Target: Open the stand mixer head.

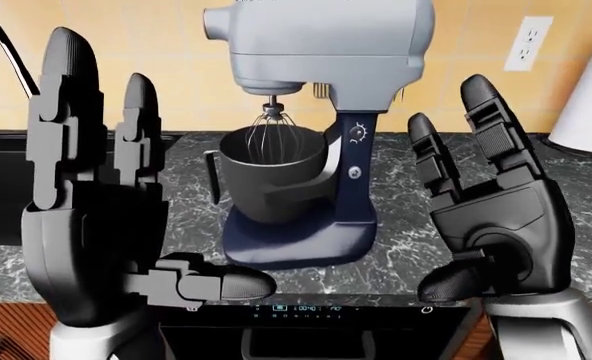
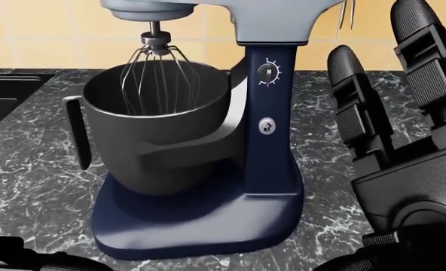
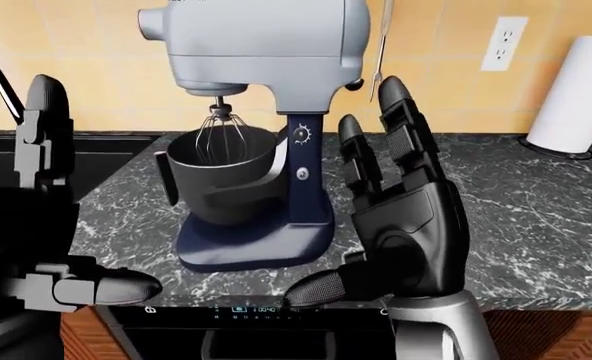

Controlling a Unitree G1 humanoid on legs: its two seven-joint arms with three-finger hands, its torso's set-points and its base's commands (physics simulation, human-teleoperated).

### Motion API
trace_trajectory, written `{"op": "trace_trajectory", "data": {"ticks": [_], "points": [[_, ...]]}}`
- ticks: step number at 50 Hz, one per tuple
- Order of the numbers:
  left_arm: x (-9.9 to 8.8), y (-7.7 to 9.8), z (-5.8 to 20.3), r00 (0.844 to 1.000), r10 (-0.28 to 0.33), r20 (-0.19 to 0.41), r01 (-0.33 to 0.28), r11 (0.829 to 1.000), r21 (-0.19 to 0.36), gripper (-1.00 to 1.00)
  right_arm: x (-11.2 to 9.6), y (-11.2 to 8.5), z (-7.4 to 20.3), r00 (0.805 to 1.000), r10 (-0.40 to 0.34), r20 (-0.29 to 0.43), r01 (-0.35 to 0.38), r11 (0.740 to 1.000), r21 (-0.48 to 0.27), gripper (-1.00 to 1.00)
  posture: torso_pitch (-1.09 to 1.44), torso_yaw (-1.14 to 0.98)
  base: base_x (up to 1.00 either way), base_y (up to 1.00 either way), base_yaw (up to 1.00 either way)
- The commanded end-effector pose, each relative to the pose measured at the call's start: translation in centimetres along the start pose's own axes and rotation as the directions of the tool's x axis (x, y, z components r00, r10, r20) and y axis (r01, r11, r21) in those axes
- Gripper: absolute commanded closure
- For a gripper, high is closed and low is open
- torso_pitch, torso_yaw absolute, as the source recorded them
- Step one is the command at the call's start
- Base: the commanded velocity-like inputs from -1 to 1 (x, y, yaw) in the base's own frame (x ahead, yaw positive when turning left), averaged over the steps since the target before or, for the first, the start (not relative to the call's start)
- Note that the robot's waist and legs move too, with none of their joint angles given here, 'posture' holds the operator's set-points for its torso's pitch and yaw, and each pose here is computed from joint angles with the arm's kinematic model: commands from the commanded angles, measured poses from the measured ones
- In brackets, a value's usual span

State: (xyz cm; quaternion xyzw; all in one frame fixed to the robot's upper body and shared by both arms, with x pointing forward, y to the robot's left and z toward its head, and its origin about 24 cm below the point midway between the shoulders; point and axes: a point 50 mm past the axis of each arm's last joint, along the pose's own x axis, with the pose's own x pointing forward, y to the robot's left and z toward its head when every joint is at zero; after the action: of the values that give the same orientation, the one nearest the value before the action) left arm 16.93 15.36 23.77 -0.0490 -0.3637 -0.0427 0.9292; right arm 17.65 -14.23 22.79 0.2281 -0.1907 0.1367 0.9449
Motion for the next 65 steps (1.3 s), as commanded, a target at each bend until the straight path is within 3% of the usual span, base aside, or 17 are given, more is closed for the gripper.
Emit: {"op": "trace_trajectory", "data": {"ticks": [1,45,65], "points": [[0.2,-0.1,0.8,0.999,-0.007,0.05,0.007,1.0,0.001,-1.0,0.0,0.3,0.5,1.0,0.02,0.013,-0.021,1.0,0.021,-1.0,-0.37,0.0,0.0,0.0,0.0],[0.2,-0.1,0.6,0.999,0.0,0.04,0.0,1.0,0.0,-1.0,-0.7,-0.1,-1.8,0.99,-0.022,-0.137,0.039,0.992,0.119,-1.0,-0.37,0.0,0.0,0.0,0.0],[0.2,-0.1,0.6,0.999,0.001,0.04,-0.001,1.0,0.0,-1.0,-0.2,0.5,-2.1,0.988,-0.016,-0.154,0.037,0.991,0.132,-1.0,-0.37,0.0,0.0,0.0,0.0]]}}
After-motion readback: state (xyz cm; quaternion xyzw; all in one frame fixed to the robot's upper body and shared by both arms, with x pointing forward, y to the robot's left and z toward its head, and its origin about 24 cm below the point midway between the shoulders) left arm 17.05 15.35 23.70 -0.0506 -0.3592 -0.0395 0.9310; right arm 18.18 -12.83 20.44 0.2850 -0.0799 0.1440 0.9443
